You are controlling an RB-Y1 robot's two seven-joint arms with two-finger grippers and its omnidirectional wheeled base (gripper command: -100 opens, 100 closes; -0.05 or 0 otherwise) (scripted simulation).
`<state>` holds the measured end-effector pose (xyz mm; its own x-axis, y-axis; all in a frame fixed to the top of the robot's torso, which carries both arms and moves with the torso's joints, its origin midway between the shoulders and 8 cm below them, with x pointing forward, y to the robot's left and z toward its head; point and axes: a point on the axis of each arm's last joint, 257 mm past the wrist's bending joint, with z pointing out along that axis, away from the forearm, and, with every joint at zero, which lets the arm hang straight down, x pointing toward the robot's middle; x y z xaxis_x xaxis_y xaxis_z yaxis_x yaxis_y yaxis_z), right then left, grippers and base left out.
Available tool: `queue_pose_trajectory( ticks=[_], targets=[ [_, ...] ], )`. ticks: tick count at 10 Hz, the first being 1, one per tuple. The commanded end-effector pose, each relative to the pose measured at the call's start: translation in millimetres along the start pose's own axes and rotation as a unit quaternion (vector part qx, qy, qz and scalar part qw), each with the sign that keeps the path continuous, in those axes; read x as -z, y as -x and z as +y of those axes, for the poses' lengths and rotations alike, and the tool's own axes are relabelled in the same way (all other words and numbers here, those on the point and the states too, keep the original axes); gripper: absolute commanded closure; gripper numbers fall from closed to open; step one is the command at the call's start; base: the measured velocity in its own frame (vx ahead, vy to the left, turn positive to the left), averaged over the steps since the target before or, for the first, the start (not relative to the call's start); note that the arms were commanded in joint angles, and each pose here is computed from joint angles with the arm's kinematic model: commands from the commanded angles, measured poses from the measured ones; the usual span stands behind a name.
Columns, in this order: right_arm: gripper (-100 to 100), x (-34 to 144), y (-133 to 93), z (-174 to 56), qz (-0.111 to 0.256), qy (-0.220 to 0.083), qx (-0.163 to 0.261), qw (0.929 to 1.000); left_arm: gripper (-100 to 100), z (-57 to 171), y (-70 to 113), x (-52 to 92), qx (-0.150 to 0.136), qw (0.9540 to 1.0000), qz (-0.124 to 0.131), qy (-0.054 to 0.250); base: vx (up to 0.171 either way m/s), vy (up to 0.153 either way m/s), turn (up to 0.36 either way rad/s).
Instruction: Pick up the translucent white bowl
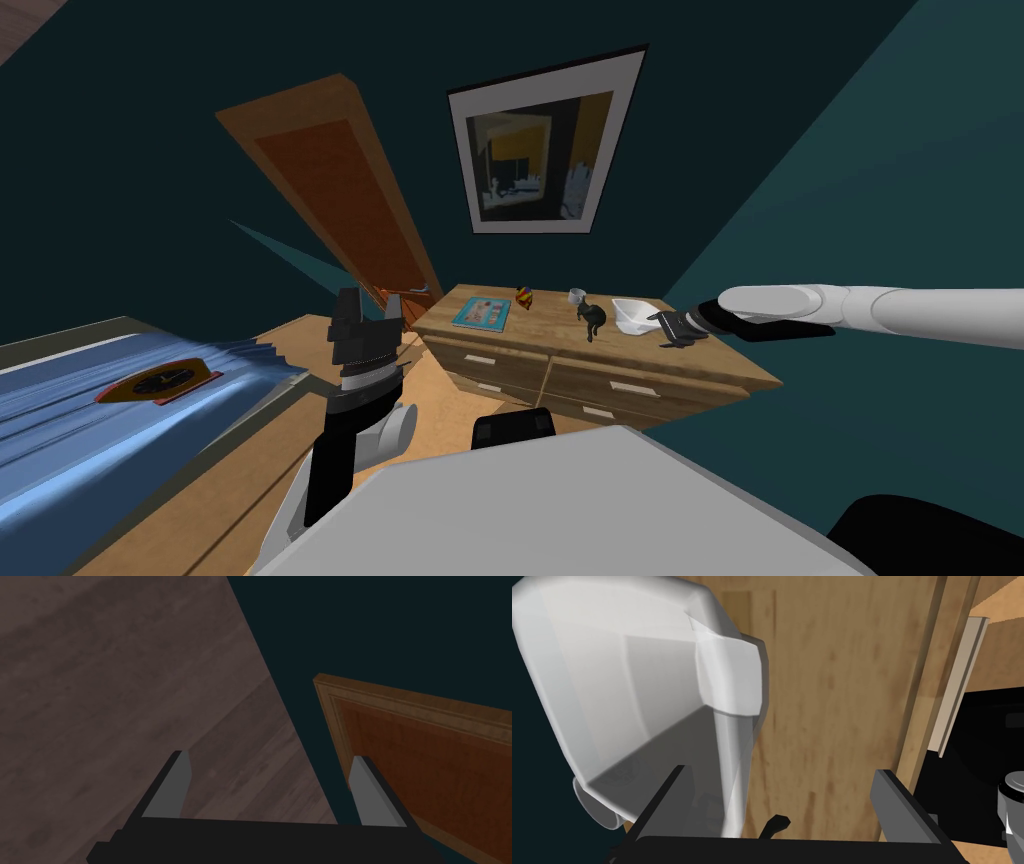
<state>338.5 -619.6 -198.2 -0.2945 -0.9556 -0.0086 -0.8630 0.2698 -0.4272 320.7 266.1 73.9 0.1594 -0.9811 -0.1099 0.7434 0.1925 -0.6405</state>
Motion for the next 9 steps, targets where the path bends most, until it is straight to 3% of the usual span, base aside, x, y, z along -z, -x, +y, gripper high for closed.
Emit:
queue_pose_trajectory(
  ticks=[1,3,9],
  targets=[
    [-100,0.0,0.0,0.0,0.0,0.0,0.0,1.0,0,0.0,0.0,0.0,0.0,1.0,0.0,0.0,-0.004,-0.007,0.019],
    [-100,-6.4,21.3,3.0,-0.014,0.001,0.033,0.9994,0,0.0,0.0,0.1,0.0,1.0,0.0,0.0,0.065,0.079,-0.255],
    [-100,-8.4,28.4,4.3,-0.019,0.001,0.043,0.9989,0,0.0,0.0,0.0,0.0,1.0,0.0,0.0,0.017,0.021,-0.061]
  ],
)
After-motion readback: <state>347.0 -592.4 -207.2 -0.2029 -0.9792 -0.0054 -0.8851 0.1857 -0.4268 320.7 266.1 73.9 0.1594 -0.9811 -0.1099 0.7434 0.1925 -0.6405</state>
